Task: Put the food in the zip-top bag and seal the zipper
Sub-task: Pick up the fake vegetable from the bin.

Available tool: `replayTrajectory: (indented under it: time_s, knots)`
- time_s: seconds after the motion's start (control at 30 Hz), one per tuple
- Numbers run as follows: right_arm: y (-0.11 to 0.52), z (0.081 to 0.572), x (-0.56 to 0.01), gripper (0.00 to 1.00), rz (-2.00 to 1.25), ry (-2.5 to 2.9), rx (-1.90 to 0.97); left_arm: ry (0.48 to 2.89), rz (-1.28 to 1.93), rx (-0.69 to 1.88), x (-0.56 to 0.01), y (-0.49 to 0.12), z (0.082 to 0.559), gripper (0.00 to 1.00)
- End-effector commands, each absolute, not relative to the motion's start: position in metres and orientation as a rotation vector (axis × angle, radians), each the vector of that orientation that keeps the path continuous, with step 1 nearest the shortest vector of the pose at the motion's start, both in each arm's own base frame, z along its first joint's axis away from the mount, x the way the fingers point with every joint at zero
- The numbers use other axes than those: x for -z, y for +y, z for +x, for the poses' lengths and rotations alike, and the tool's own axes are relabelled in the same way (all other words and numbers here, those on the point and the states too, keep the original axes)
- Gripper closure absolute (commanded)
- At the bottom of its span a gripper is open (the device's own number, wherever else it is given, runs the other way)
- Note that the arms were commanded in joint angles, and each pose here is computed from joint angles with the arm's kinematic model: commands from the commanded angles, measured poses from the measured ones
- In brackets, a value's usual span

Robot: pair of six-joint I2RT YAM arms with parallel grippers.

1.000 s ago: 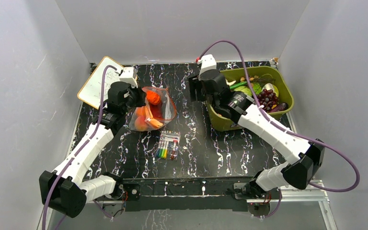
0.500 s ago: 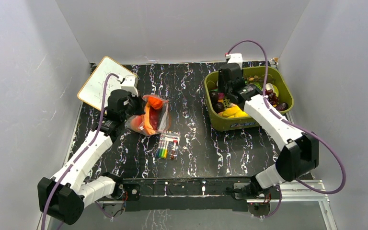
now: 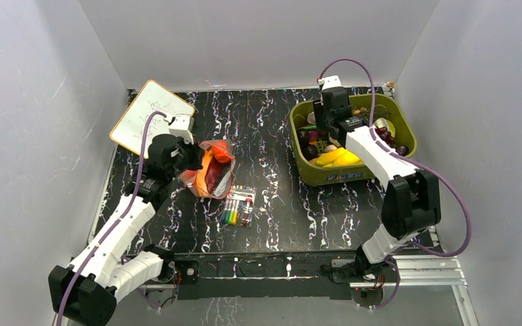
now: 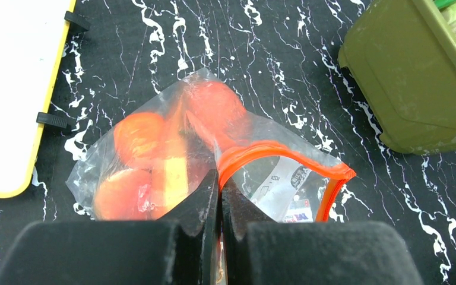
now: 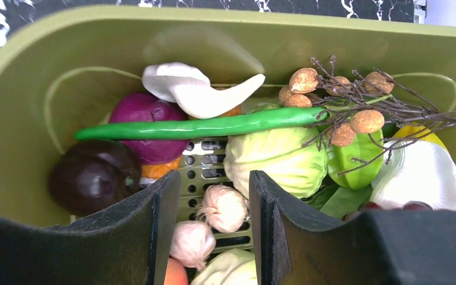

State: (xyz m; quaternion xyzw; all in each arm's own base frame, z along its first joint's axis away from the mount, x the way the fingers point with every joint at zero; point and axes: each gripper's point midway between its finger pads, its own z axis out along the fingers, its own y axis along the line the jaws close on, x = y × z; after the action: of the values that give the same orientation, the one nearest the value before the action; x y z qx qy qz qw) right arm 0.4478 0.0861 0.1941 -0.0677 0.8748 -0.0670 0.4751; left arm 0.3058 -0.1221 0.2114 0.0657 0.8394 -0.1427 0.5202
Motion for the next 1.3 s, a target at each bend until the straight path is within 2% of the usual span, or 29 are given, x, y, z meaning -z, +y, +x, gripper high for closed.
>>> replayTrajectory:
  time_s: [0.0,0.5,1.07,1.27]
  knots:
    - [0.091,0.469,-0.208,0.56,-0.320,2.076,0.154,1.972,0.183,0.333,-0.219,-0.121,0.303,1.00]
    - [0.106,0.515,-0.195,0.54,-0.452,2.043,0.156,1.971,0.218,0.344,-0.207,-0.124,0.300,1.00]
    - [0.093,0.527,-0.150,0.51,-0.562,2.112,0.300,1.984,0.242,0.342,-0.202,-0.125,0.299,1.00]
    - [0.091,0.532,-0.152,0.51,-0.568,2.103,0.325,2.012,0.245,0.331,-0.195,-0.126,0.302,1.00]
